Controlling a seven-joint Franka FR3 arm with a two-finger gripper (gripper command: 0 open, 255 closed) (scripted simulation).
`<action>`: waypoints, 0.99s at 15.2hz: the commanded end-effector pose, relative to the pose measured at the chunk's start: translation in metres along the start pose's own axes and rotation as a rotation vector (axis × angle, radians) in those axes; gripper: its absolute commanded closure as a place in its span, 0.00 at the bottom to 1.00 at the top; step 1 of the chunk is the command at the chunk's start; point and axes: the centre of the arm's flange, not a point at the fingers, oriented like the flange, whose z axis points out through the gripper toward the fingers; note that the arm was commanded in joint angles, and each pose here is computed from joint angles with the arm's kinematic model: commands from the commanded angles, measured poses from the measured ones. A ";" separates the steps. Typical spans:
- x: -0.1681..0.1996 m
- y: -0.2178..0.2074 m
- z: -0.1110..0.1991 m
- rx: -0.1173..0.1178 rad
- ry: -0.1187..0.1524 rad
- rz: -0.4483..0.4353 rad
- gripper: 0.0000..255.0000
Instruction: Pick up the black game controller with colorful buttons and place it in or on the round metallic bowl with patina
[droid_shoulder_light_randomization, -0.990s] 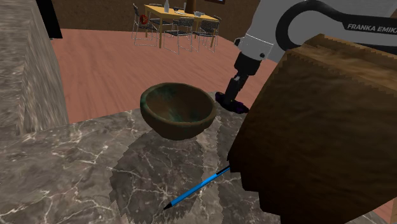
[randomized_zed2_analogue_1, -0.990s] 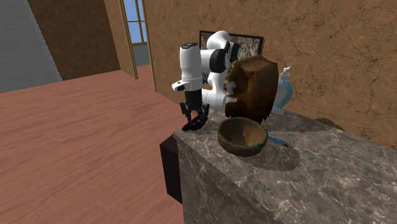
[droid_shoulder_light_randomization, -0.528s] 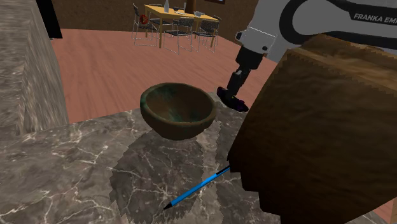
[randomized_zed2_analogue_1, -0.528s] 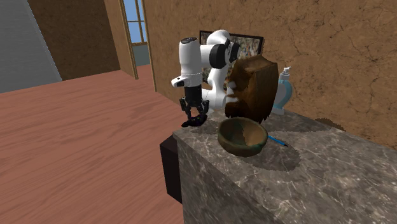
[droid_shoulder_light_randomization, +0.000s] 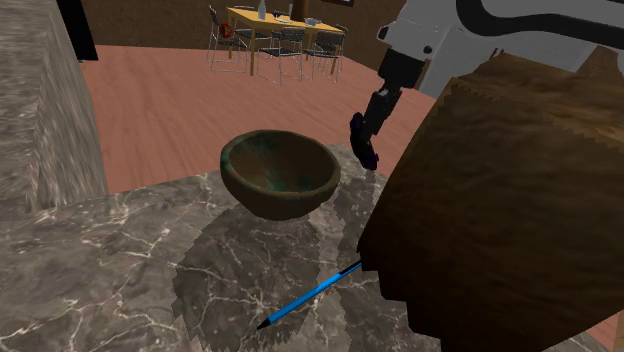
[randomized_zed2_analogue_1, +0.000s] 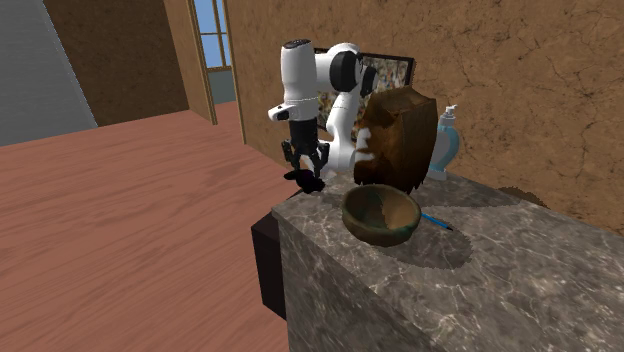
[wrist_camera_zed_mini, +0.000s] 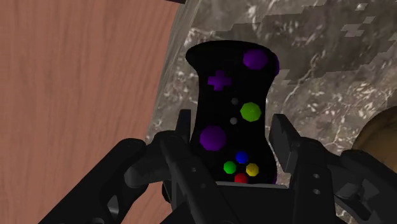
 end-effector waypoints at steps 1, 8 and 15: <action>0.000 -0.001 -0.010 0.000 0.000 0.000 1.00; 0.003 -0.005 -0.047 0.000 0.000 0.000 1.00; 0.005 -0.009 -0.084 0.000 0.000 0.000 1.00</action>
